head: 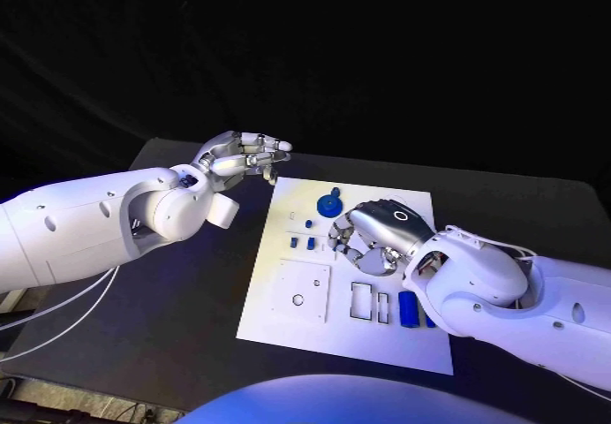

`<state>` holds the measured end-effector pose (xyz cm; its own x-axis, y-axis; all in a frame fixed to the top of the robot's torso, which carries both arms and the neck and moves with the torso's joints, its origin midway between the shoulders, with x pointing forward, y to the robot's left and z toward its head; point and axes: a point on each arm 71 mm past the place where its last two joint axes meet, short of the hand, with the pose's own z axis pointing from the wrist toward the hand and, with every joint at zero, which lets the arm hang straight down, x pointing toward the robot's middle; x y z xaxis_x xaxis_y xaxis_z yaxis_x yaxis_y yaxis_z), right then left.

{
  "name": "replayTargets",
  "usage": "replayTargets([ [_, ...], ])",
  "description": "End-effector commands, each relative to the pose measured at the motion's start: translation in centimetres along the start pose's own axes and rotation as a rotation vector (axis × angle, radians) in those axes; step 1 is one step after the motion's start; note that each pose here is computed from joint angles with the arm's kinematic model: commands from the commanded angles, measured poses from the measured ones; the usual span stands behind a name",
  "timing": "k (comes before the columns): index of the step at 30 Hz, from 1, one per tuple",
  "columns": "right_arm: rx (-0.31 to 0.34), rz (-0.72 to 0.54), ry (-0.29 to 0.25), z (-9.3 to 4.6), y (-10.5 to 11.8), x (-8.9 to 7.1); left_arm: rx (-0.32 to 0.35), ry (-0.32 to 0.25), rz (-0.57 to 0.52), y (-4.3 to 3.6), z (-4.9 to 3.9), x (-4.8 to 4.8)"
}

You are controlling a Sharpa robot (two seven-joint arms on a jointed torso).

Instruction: Assemble the parts on the task board

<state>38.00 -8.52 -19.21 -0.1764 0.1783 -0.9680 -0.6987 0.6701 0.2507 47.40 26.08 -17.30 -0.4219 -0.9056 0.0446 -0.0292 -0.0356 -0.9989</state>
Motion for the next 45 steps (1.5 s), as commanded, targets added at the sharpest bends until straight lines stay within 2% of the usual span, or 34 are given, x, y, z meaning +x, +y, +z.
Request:
replayTargets([
  [1,-0.035,0.014,0.009,0.2,0.5,0.9,0.008,0.019,-0.004,-0.03,0.26,0.23],
  [8,-0.059,0.048,0.029,0.5,1.4,2.8,0.003,0.013,-0.001,0.16,0.74,0.1],
  [23,-0.054,0.071,0.062,0.5,1.8,5.0,-0.001,0.023,0.002,0.25,1.13,0.46],
  [45,-0.044,0.076,0.087,0.4,1.7,6.0,-0.004,0.032,0.005,0.32,1.29,0.58],
])
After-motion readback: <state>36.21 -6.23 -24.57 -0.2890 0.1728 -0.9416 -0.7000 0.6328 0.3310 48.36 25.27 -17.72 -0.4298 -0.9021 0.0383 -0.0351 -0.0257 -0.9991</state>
